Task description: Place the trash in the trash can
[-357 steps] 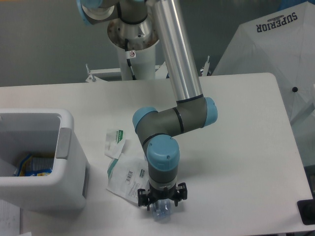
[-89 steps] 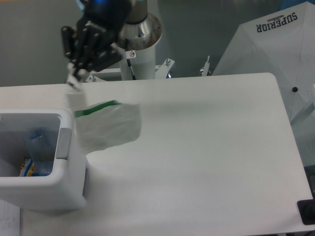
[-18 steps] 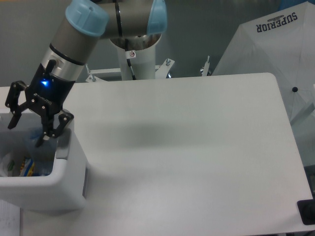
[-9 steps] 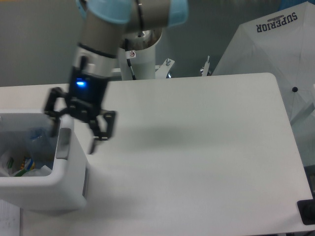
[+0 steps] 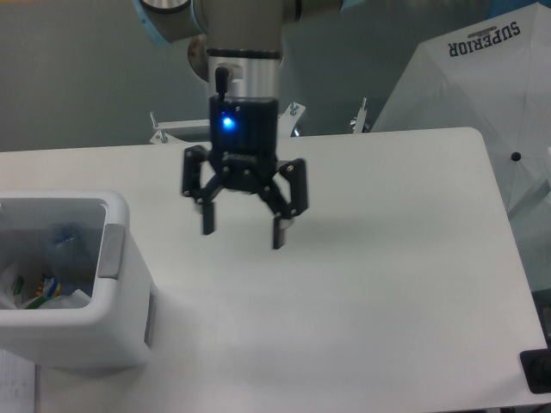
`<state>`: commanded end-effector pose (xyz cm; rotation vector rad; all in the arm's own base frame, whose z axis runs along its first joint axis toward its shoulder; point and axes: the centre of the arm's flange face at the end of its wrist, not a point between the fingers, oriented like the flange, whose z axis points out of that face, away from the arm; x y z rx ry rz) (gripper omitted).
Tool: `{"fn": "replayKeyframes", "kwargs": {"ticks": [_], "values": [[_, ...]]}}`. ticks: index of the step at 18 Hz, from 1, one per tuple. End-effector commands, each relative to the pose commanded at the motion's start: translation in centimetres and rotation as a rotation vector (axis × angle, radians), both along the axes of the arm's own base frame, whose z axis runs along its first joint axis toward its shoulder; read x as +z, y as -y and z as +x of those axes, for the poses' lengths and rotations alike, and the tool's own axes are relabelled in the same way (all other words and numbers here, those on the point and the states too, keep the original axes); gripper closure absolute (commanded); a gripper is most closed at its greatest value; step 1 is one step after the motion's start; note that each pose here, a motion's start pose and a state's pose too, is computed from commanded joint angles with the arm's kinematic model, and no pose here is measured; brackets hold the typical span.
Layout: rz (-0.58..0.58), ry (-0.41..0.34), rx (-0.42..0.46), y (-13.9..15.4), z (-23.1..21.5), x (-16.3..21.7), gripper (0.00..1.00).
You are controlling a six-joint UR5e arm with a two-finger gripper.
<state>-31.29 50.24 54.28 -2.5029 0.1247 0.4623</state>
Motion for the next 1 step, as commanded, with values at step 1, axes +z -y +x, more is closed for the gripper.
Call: {"fn": "replayKeyframes", "kwargs": {"ticks": [1], "values": [[0.0,0.0,0.002,0.05,-0.08,0.0,0.0]]}}
